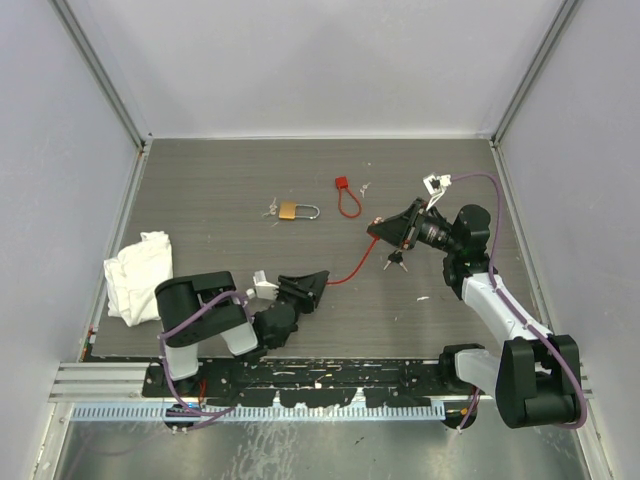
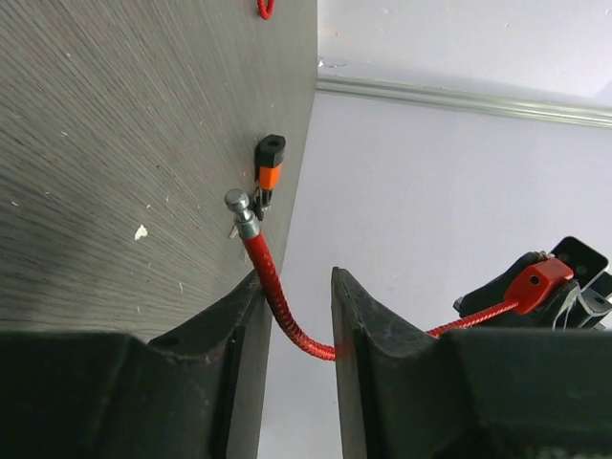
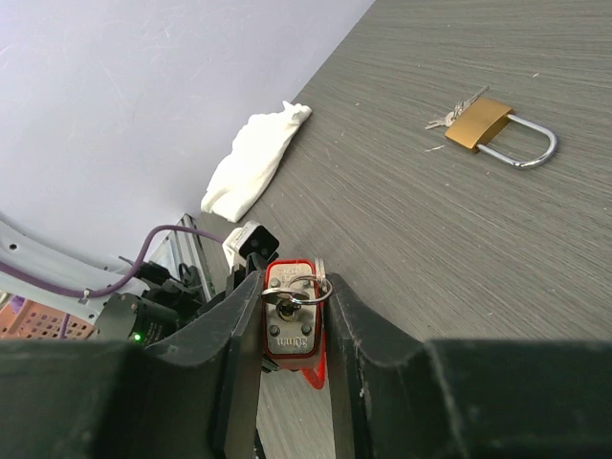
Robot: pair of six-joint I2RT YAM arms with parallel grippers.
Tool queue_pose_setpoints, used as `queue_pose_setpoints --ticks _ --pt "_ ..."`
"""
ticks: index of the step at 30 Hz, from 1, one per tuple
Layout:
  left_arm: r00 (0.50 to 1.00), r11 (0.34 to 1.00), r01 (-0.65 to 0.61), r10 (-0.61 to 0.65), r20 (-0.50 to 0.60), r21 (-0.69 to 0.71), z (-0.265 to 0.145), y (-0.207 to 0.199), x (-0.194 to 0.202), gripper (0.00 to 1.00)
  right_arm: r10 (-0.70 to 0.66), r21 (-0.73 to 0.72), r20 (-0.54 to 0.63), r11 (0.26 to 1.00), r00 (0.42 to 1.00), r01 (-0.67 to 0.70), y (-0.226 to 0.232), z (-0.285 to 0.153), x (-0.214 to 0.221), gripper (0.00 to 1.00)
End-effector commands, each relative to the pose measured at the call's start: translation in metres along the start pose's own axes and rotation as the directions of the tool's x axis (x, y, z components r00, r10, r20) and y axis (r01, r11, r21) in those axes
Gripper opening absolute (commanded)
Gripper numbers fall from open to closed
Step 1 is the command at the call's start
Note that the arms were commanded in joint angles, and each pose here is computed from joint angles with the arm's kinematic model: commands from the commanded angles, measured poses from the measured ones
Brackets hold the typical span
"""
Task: Lock with the key
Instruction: Lock the lock.
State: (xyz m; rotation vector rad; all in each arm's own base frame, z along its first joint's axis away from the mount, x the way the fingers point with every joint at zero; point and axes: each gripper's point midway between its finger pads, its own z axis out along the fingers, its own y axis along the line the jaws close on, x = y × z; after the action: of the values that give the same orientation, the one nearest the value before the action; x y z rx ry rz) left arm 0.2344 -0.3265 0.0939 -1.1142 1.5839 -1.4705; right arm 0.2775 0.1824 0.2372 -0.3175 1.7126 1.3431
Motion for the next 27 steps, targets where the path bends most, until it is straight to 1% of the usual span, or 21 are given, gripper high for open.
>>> queue_pose_setpoints --ticks 1,4,8,10,12,14,16,18,21,24,26,27 --pt "0.999 0.999 0.029 -0.031 0.045 0.042 -0.003 -0.012 -0.01 0.3 -0.092 -0.028 0.041 0.995 0.995 0.093 0.013 -0.001 -0.018 0.01" --pt "0.998 0.999 -0.005 0.003 0.063 0.038 -0.004 -0.01 -0.017 0.23 -0.091 -0.033 0.036 0.995 0.995 0.092 0.014 -0.001 -0.016 0.01" --pt "0.996 0.995 -0.085 0.083 0.038 0.049 0.0 -0.016 -0.015 0.06 -0.104 -0.049 0.028 0.993 0.994 0.106 0.017 0.0 -0.015 0.01" --pt "0.989 0.986 -0.15 0.149 0.018 0.067 0.003 -0.021 -0.012 0.0 -0.119 -0.068 0.013 0.99 0.993 0.12 0.021 0.002 -0.012 0.01" --pt "0.972 0.967 -0.235 0.237 -0.005 0.104 0.005 -0.033 -0.006 0.0 -0.143 -0.088 -0.014 0.986 0.99 0.141 0.025 0.004 -0.008 0.01" --pt "0.938 0.93 -0.338 0.346 -0.033 0.143 0.006 -0.043 0.004 0.0 -0.177 -0.102 -0.04 0.98 0.983 0.172 0.029 0.007 -0.002 0.01" --pt "0.88 0.873 -0.453 0.47 -0.064 0.177 0.004 -0.052 0.014 0.0 -0.204 -0.124 -0.06 0.973 0.977 0.196 0.034 0.009 0.002 0.01" --pt "0.783 0.783 -0.588 0.614 -0.098 0.203 0.002 -0.059 0.024 0.0 -0.228 -0.145 -0.073 0.965 0.971 0.216 0.038 0.011 0.005 0.01" --pt "0.607 0.629 -0.746 0.777 -0.163 0.218 -0.006 -0.062 0.032 0.0 -0.26 -0.173 -0.088 0.955 0.962 0.242 0.045 0.012 0.008 0.01" --pt "0.458 0.491 -0.837 0.87 -0.184 0.239 -0.016 -0.067 0.028 0.0 -0.282 -0.204 -0.097 0.944 0.954 0.258 0.052 0.012 0.011 0.01" --pt "0.376 0.416 -0.872 0.907 -0.192 0.259 -0.021 -0.069 0.025 0.0 -0.288 -0.222 -0.102 0.94 0.952 0.26 0.056 0.013 0.012 0.01" --pt "0.343 0.387 -0.882 0.919 -0.197 0.271 -0.024 -0.071 0.025 0.0 -0.291 -0.23 -0.104 0.937 0.951 0.262 0.057 0.012 0.013 0.01"
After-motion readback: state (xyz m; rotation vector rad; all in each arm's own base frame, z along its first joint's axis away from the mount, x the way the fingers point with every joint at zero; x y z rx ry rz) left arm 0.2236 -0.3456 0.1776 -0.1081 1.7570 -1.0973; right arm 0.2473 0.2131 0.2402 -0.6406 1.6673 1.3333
